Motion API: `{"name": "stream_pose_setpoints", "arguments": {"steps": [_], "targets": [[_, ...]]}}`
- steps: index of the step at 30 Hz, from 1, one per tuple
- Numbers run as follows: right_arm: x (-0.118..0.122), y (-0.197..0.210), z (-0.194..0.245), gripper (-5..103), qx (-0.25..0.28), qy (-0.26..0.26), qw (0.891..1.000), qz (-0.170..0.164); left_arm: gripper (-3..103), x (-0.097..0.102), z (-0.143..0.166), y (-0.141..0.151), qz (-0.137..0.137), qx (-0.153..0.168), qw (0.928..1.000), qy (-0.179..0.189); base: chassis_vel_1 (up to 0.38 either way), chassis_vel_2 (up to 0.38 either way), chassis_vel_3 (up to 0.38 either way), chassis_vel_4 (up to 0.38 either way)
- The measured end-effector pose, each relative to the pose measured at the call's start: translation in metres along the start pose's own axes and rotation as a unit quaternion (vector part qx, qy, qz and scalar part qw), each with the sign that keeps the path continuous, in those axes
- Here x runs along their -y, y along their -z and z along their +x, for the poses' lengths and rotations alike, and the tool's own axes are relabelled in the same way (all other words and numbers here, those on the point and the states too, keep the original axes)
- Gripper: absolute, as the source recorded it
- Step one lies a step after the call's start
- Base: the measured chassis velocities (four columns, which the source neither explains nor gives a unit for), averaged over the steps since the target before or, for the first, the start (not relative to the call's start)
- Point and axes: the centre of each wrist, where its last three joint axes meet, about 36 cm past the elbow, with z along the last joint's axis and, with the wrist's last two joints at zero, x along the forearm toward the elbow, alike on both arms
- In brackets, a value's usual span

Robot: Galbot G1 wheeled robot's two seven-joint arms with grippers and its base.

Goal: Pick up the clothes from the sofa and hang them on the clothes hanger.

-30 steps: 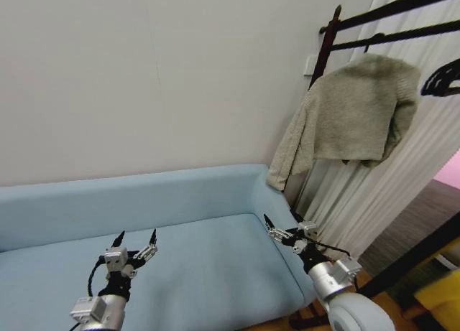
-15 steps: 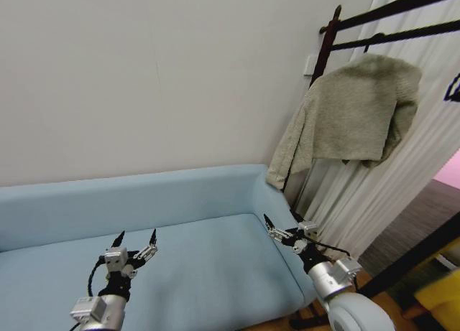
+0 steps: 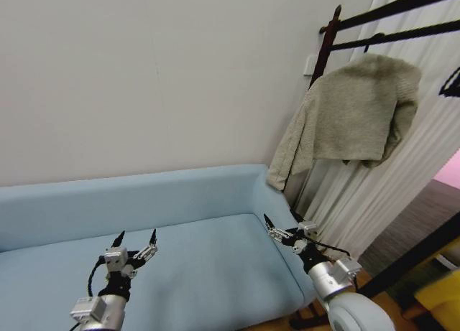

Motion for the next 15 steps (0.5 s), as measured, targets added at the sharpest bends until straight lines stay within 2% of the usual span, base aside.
{"name": "stream_pose_setpoints", "arguments": {"steps": [15], "targets": [[0.0000, 0.0000, 0.0000, 100, 0.000, 0.000, 1.000, 0.000, 100, 0.0000, 0.0000, 0.0000, 0.000, 0.000, 1.0000, 0.000, 0.000, 0.000, 0.000, 0.000]]}}
